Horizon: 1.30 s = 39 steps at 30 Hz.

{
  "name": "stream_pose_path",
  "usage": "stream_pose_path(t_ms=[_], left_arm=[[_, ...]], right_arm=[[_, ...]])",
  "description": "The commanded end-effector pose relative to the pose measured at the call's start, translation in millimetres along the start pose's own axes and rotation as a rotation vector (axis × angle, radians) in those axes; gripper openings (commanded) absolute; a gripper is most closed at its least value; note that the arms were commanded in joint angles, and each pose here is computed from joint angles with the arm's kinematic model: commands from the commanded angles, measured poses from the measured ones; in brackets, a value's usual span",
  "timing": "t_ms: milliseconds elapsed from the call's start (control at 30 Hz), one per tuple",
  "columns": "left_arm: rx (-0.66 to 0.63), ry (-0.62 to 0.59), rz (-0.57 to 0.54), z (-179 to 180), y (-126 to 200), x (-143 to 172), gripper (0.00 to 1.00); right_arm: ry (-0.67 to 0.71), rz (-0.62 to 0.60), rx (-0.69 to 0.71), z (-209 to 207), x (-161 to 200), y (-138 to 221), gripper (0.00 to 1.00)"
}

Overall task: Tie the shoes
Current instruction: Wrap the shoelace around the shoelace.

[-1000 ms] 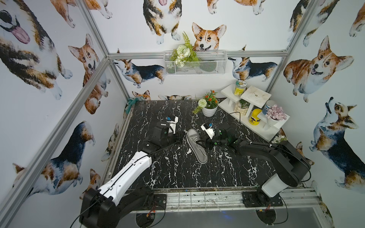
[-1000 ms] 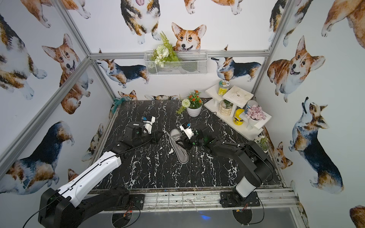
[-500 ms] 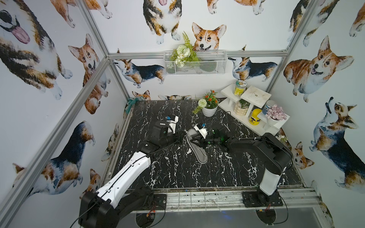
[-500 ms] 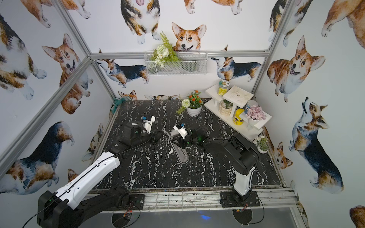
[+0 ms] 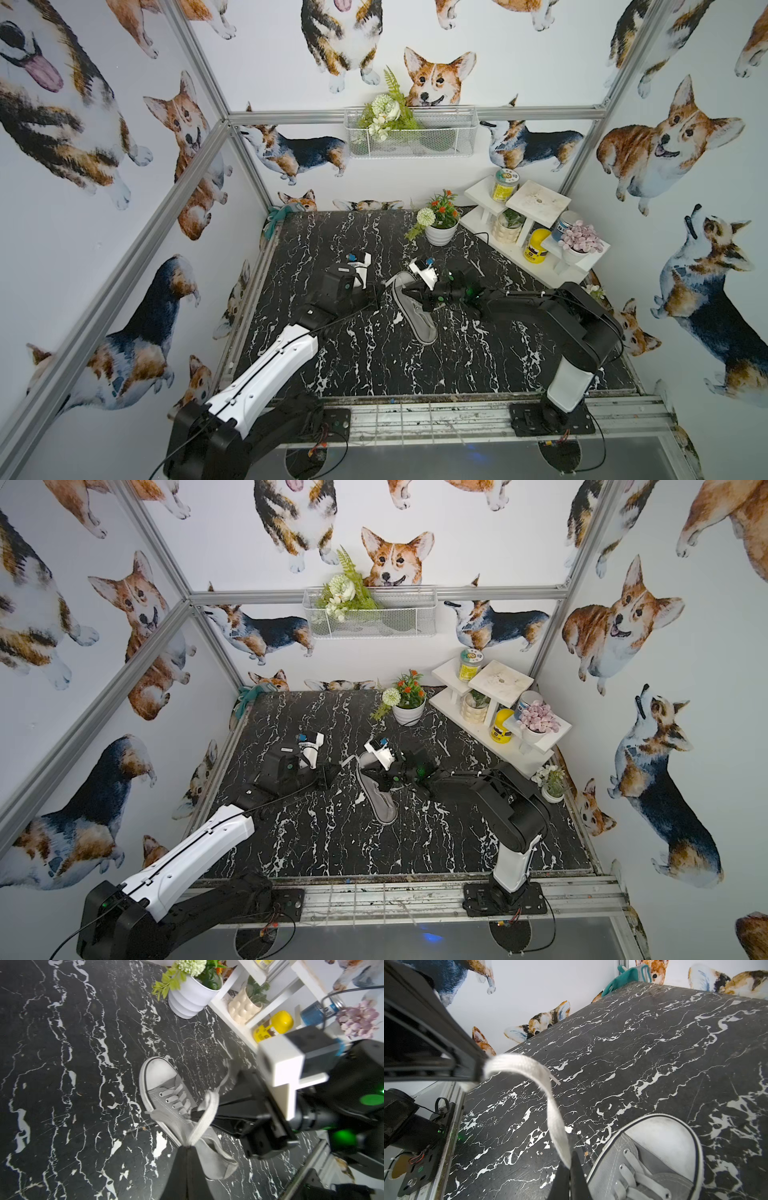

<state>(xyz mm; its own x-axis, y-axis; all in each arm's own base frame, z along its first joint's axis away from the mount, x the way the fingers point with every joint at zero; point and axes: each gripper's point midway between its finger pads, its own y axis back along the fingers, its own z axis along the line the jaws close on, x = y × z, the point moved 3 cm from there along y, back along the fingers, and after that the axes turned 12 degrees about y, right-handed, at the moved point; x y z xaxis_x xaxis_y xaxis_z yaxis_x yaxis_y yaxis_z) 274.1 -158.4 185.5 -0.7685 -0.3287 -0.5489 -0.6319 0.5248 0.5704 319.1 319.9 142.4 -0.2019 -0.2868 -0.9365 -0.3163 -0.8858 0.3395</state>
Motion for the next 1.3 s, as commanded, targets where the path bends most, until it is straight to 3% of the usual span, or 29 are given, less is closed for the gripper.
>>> stream_pose_path(t_ms=[0,200,467,533,633,700,833,1100,1267], left_arm=[[-0.072,0.044,-0.013,26.6,-12.9,14.2,0.00],[-0.127,0.086,0.044,56.9,-34.6,43.7,0.00],[-0.209,0.017,0.100,75.3,-52.3,58.6,0.00],[-0.202,-0.012,0.112,73.6,-58.2,61.5,0.05],[-0.198,-0.081,0.092,66.8,-62.4,59.9,0.21],[-0.190,-0.144,0.046,58.8,-60.4,55.1,0.33],[-0.156,-0.272,-0.032,43.4,-54.6,47.3,0.46],[-0.157,-0.431,-0.066,32.8,-50.2,37.2,0.53],[-0.270,-0.293,-0.144,54.2,-33.8,34.0,0.53]], right_arm=[[-0.017,0.022,0.018,-3.5,2.7,5.0,0.00],[-0.046,0.050,0.020,-6.7,9.7,9.7,0.00],[-0.068,0.089,0.021,-12.2,14.5,10.2,0.01],[-0.073,0.107,0.022,-13.6,17.0,10.3,0.01],[-0.079,0.130,0.022,-14.7,20.5,11.5,0.01],[-0.083,0.135,0.019,-14.7,21.2,12.1,0.01],[-0.089,0.147,0.013,-16.0,21.0,12.0,0.01],[-0.103,0.149,0.014,-20.7,19.5,14.0,0.00],[-0.116,0.142,0.012,-22.2,15.5,12.4,0.00]])
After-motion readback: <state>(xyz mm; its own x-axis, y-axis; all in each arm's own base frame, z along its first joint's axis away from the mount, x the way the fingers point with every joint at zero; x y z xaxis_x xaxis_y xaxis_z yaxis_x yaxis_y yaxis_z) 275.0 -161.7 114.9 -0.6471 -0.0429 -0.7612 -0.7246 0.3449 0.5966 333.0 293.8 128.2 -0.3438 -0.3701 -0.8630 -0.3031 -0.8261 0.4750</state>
